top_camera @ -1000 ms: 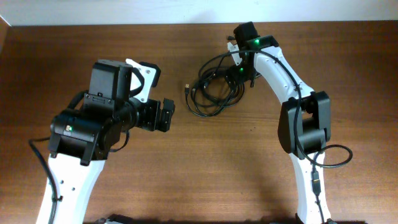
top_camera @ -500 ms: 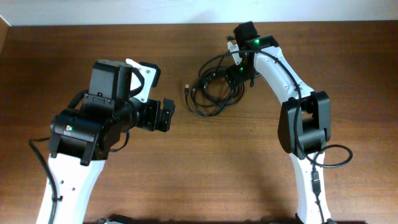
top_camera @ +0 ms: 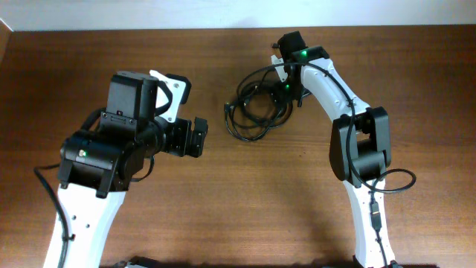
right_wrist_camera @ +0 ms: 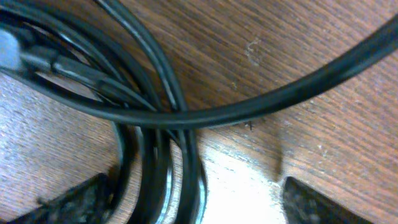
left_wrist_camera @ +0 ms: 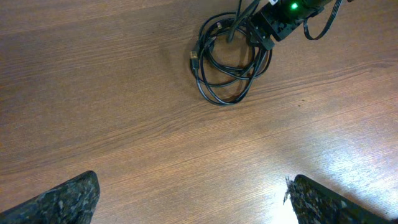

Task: Untangle cables
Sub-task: 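Lower the right gripper and grasp a loop of the black cable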

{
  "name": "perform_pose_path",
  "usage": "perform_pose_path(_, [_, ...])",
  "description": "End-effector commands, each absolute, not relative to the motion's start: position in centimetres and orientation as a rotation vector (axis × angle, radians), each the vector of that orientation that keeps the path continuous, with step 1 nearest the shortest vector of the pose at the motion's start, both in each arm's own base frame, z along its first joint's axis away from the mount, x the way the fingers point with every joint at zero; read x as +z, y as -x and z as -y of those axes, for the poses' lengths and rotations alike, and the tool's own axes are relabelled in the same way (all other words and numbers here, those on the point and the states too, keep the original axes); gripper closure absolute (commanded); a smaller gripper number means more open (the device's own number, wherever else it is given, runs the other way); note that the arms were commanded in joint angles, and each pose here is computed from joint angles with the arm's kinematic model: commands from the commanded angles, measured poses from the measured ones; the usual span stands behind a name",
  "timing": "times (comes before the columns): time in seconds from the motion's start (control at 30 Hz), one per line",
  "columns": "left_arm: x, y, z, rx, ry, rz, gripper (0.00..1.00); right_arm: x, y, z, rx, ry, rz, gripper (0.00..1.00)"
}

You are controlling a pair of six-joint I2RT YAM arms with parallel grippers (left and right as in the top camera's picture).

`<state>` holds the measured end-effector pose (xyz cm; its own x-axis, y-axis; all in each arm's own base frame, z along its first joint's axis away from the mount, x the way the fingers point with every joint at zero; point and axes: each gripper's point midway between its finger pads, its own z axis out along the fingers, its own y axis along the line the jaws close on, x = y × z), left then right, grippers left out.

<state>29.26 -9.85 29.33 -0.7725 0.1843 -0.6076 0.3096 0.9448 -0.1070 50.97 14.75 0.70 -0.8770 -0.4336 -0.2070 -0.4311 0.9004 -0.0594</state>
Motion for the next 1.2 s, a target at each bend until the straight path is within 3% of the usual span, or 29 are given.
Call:
perform_pose_path(0.0, [30.1, -29.3, 9.8, -0.248, -0.362, -2.448, 0.01, 0.1, -51.1, -14.8, -0.036, 0.664, -2.856, 0.16])
perform_pose_path(0.2, [30.1, -29.4, 9.8, -0.248, -0.362, -2.448, 0.01, 0.1, -51.1, -14.8, -0.035, 0.665, -2.856, 0.19])
perform_pose_path(0.3, [30.1, -29.4, 9.8, -0.248, -0.362, -2.448, 0.01, 0.1, -51.1, -14.8, -0.036, 0.664, -2.856, 0.42])
perform_pose_path(0.43, [30.1, -29.4, 9.8, -0.248, -0.362, -2.447, 0.01, 0.0, -51.0, -14.8, -0.036, 0.665, -2.859, 0.48])
perform_pose_path(0.47, [30.1, -29.4, 9.8, -0.248, -0.362, -2.447, 0.01, 0.0, -51.0, -14.8, -0.036, 0.665, -2.859, 0.57])
perform_pose_path(0.57, [30.1, -29.4, 9.8, -0.248, -0.362, -2.447, 0.01, 0.0, -51.0, -14.8, -0.036, 0.665, -2.859, 0.96])
perform_pose_path(1.0, [30.1, -29.4, 9.8, -0.248, -0.362, -2.448, 0.01, 0.3, -51.3, -14.9, -0.035, 0.662, -2.847, 0.96])
perform_pose_path(1.17, [30.1, -29.4, 9.8, -0.248, -0.362, -2.448, 0.01, 3.9, -52.7, -15.3, -0.026, 0.641, -2.767, 0.96])
